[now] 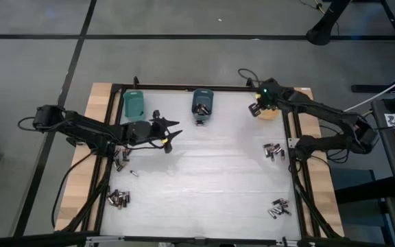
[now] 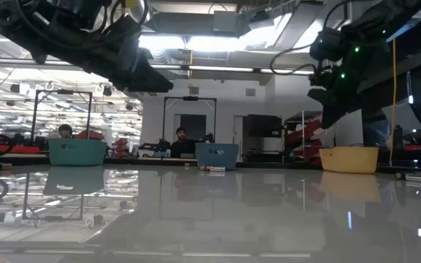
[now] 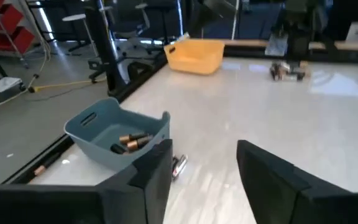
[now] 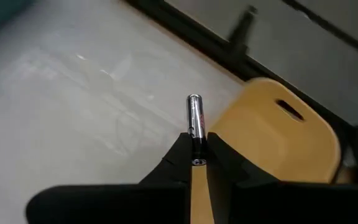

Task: Sort batteries
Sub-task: Put the silver battery into the yellow bin

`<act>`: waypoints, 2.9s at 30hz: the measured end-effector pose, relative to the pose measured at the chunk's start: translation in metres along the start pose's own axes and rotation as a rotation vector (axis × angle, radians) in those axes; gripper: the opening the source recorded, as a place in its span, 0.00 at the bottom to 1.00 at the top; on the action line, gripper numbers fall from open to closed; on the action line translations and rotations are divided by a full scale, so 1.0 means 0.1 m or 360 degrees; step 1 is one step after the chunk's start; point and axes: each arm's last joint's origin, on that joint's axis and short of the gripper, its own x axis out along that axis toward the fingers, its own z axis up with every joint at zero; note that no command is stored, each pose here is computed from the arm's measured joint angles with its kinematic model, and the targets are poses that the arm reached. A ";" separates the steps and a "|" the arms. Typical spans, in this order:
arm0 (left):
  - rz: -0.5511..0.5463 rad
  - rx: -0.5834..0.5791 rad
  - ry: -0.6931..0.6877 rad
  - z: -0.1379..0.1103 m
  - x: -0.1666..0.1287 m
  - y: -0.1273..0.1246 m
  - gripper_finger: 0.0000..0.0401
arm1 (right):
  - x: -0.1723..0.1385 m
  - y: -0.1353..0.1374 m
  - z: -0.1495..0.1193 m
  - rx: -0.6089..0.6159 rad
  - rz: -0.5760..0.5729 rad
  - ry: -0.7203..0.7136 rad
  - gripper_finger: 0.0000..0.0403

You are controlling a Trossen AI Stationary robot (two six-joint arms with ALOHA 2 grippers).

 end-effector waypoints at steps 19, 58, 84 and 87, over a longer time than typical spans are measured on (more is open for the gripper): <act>-0.0015 0.0160 0.0155 -0.10 -0.01 -0.01 0.43 | 0.47 -0.18 -0.15 0.0211 -0.0357 0.0431 0.24; -0.0467 0.0087 0.1504 0.01 -0.80 -0.33 0.43 | -0.43 1.43 0.37 -0.0843 0.1283 -0.1202 0.33; -0.0581 0.0427 0.2032 -0.43 -1.02 -0.71 0.43 | -0.43 1.45 0.33 -0.0995 0.1257 -0.1209 0.33; -0.0594 0.0424 0.2022 -0.49 -0.98 -0.75 0.43 | -0.43 1.45 0.33 -0.0995 0.1257 -0.1209 0.33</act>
